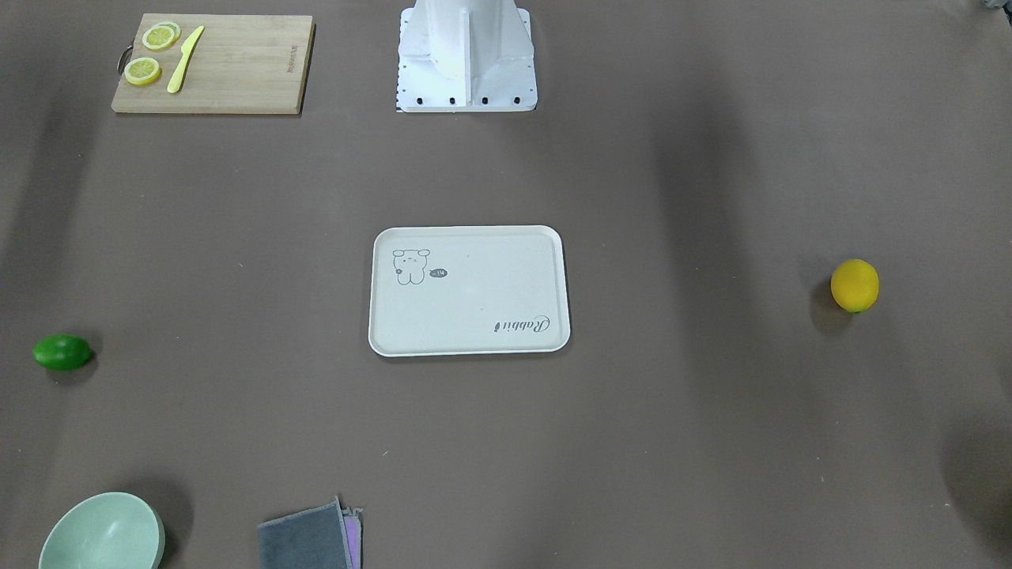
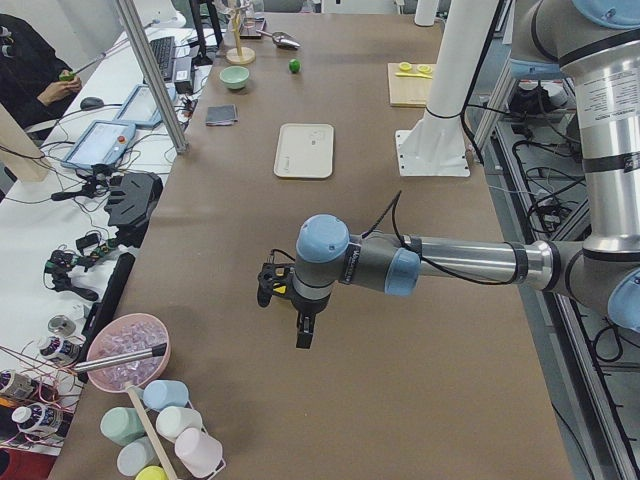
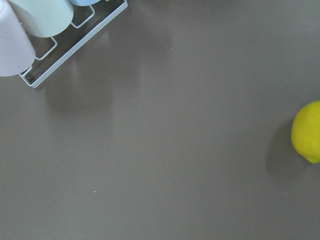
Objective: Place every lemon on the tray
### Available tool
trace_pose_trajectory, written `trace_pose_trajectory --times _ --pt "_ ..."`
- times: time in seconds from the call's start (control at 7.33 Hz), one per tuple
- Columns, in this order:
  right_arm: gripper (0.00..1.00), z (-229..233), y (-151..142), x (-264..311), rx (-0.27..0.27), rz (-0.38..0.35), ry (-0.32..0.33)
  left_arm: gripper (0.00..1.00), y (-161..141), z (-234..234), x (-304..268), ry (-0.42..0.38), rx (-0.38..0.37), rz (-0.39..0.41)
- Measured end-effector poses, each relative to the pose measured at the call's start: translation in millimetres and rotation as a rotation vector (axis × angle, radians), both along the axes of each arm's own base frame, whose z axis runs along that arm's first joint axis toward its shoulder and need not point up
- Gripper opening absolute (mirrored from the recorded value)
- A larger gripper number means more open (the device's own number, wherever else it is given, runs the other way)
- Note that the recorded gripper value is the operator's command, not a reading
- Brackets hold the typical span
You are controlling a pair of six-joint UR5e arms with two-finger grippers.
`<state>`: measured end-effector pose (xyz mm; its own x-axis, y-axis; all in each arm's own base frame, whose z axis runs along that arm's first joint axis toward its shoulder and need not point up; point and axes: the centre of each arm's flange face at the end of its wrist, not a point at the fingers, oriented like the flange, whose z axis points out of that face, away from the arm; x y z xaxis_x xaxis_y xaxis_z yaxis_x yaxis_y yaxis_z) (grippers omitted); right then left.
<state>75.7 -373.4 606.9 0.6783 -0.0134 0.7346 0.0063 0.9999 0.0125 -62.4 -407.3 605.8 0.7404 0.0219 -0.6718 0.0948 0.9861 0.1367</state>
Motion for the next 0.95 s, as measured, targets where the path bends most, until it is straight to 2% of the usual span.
trace_pose_trajectory --times 0.68,0.95 --pt "1.0 -6.5 -9.1 -0.7 0.008 0.007 -0.012 0.98 -4.9 -9.6 0.3 0.009 0.023 0.0" --pt "1.0 -7.2 -10.0 -0.2 0.01 0.008 -0.011 0.98 -8.5 -15.7 3.7 0.074 0.038 0.017"
